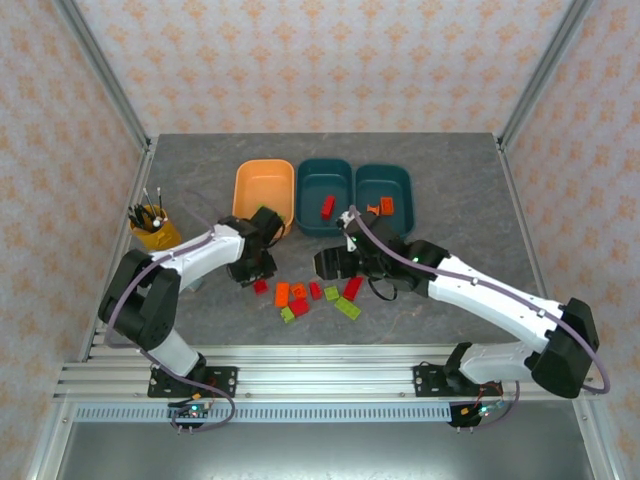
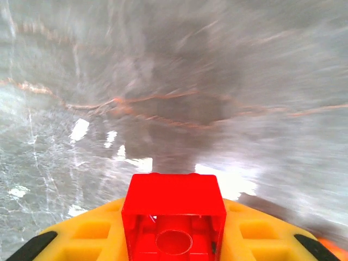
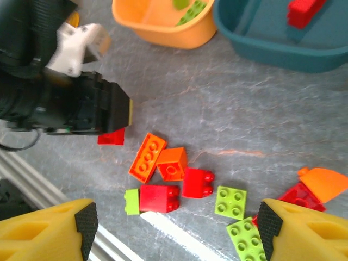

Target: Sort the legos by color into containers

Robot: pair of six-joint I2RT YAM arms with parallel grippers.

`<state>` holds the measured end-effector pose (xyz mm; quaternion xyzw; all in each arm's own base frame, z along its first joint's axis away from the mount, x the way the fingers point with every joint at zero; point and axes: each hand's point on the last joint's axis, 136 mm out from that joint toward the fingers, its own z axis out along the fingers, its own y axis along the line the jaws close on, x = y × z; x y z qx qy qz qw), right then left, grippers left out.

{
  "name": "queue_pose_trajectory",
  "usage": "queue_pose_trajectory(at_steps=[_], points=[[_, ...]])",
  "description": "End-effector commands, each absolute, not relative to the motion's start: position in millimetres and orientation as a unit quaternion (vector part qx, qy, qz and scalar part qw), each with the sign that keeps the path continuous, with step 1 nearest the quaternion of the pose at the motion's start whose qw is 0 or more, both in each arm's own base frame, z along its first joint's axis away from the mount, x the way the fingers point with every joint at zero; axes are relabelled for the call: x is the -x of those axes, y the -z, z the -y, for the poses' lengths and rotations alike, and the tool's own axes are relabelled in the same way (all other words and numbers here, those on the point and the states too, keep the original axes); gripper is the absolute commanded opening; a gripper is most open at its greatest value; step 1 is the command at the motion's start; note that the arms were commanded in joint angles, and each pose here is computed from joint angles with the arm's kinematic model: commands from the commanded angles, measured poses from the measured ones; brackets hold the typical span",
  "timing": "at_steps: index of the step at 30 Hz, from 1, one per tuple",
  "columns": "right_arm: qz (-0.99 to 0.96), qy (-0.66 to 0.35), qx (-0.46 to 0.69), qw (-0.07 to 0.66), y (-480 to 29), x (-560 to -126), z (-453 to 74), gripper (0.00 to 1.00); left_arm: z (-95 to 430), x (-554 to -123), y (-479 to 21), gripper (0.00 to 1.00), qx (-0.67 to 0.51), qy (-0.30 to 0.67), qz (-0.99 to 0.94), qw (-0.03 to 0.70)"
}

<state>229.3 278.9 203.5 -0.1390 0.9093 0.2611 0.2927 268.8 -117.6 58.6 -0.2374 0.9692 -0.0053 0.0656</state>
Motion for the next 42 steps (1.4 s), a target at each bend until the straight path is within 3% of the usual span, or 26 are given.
queue_pose_trajectory(at_steps=[1,10,19,29,37,42], points=[[-0.902,-0.241,0.049,0.354,-236.2,-260.8,-248.4,0.78,127.9,-304.9,-123.0,0.31,0.204,0.023,-0.969,0.140],[-0.888,-0.266,-0.087,0.366,-260.4,-329.7,-212.9,0.78,183.3,-395.8,-168.7,0.30,0.126,0.027,-0.974,0.186],[-0.879,-0.286,-0.149,0.350,-264.2,-365.9,-196.4,0.78,213.9,-452.5,-127.4,0.30,0.071,-0.040,-0.980,0.183],[-0.890,-0.274,-0.156,0.329,-244.5,-354.4,-186.4,0.78,218.4,-462.5,-78.1,0.32,0.052,-0.075,-0.984,0.151],[-0.894,-0.266,-0.161,0.321,-235.6,-345.0,-178.5,0.78,220.9,-458.9,-61.5,0.43,0.049,-0.081,-0.987,0.133],[-0.897,-0.258,-0.157,0.324,-239.0,-339.5,-173.4,0.78,222.9,-462.3,-80.2,0.54,0.053,-0.071,-0.985,0.150]])
